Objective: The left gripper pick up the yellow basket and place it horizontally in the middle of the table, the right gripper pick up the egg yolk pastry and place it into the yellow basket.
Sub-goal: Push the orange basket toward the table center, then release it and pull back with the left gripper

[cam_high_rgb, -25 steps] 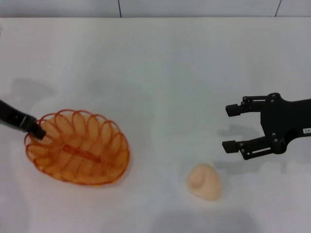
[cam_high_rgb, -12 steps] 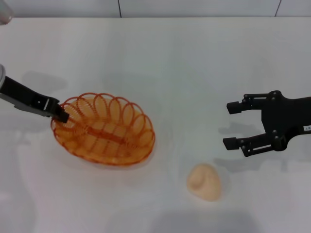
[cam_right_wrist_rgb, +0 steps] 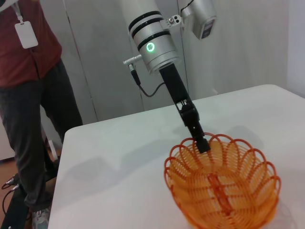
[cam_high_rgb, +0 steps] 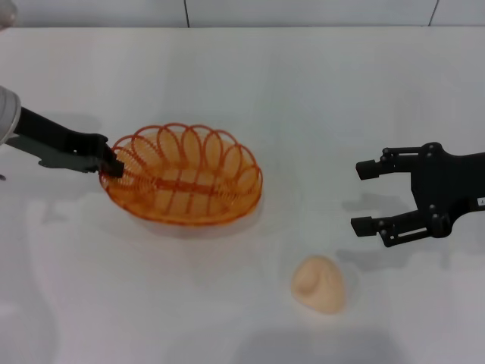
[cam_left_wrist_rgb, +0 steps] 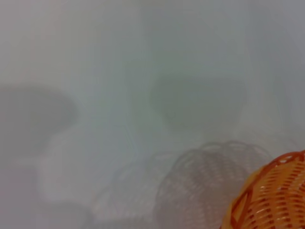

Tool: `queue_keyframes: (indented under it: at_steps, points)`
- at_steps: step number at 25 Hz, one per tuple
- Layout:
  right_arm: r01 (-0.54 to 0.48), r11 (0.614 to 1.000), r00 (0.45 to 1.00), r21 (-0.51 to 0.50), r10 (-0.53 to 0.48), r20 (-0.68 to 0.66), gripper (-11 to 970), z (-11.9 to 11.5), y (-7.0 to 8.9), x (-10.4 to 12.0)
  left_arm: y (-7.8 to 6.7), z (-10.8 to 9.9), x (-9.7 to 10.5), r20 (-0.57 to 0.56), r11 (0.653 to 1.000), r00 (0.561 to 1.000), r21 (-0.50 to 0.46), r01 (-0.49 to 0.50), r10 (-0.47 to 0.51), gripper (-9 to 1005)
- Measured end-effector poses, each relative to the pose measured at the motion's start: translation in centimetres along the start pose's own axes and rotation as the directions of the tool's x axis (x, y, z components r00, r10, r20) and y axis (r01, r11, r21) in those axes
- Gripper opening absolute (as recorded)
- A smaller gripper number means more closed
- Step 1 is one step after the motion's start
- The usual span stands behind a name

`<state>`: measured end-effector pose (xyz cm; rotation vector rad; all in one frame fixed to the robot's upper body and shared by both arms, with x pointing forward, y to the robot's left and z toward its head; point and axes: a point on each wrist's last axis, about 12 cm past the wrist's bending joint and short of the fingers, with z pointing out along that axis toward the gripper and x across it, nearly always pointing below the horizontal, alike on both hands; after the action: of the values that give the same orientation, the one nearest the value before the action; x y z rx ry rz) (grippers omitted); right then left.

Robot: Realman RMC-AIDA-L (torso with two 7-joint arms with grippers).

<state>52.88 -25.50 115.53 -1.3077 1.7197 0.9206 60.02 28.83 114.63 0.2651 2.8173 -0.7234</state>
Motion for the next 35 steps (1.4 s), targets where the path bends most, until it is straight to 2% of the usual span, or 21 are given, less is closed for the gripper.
queue_keyframes:
  at_steps: [11, 35]
  points:
    - [-0.001, 1.000, 1.000, -0.026, 0.001, -0.001, 858, 0.1, 0.3, 0.0, -0.3, 1.4, -0.3, 0.062, 0.996, 0.995, 0.060, 0.073, -0.077, 77]
    - [0.004, 0.999, 1.000, -0.040, -0.005, -0.005, 858, 0.1, 0.5, 0.0, -1.9, 4.8, -0.8, 0.055, 0.994, 0.997, 0.089, 0.058, -0.063, 79]
